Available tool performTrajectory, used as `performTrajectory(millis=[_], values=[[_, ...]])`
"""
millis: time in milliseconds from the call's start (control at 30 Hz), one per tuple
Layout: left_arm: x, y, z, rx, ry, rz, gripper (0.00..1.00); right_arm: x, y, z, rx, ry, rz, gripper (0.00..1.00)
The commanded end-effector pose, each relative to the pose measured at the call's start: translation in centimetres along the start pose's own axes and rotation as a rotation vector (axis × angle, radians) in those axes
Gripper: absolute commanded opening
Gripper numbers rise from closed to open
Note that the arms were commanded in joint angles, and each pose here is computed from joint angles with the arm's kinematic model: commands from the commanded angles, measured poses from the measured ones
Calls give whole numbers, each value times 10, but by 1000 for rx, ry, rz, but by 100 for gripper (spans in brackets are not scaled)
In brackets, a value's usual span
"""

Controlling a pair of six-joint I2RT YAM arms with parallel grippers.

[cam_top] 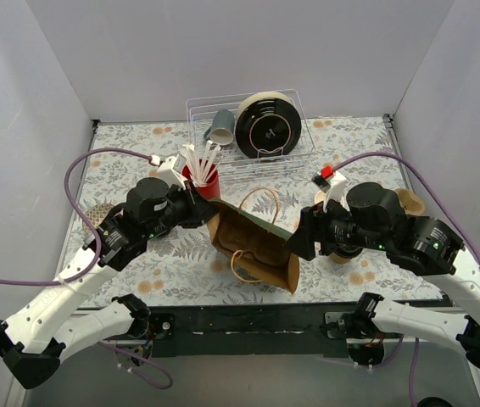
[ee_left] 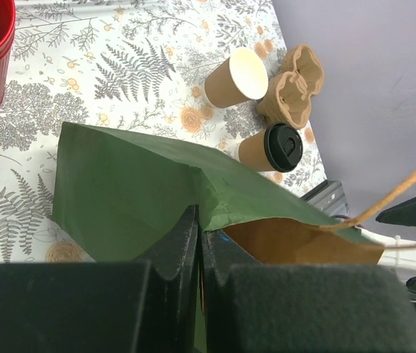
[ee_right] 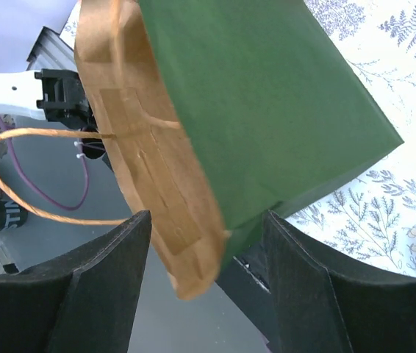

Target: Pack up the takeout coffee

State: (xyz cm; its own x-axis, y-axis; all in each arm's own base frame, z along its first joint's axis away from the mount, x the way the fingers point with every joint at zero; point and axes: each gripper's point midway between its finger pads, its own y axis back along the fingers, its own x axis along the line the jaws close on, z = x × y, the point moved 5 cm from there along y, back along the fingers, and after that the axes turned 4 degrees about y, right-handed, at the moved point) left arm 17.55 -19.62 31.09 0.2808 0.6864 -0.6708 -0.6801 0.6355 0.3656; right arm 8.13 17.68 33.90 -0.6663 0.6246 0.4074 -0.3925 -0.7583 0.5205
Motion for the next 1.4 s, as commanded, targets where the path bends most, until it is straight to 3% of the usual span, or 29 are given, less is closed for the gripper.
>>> performTrajectory(millis=[0, 200, 367, 467, 533, 600, 667, 800, 900, 1000, 1167, 1367], values=[[-4, 0, 6, -39, -42, -25, 0, 8, 0, 16, -76, 21, 43, 69], [-1, -7, 4, -18, -24, -1, 0, 11, 6, 32, -100, 13, 16, 69], [8, -12, 5, 25, 50, 148, 0, -9, 27, 98, -302, -68, -329, 68], [6, -11, 2, 77, 65, 170, 0, -32, 15, 104, -233, -39, -555, 68], [14, -12, -7, 135, 89, 240, 0, -60, 0, 90, -113, -34, -752, 69], [15, -10, -7, 155, 109, 281, 0, -92, -6, 83, -51, -133, -832, 68], [18, -8, -13, 201, 127, 322, 0, -125, -11, 80, -58, -227, -852, 68], [19, 1, -11, 203, 121, 343, 0, -143, 0, 64, -43, -293, -875, 70], [20, 4, -8, 217, 95, 365, 0, -157, -7, 18, 164, -323, -878, 77], [19, 6, -2, 227, 79, 399, 0, -163, -13, -31, 280, -395, -862, 79], [14, 9, 13, 193, 53, 405, 0, -161, -10, -54, 167, -552, -885, 81], [18, 3, 13, 208, 61, 386, 0, -171, -12, -68, 136, -609, -957, 85]])
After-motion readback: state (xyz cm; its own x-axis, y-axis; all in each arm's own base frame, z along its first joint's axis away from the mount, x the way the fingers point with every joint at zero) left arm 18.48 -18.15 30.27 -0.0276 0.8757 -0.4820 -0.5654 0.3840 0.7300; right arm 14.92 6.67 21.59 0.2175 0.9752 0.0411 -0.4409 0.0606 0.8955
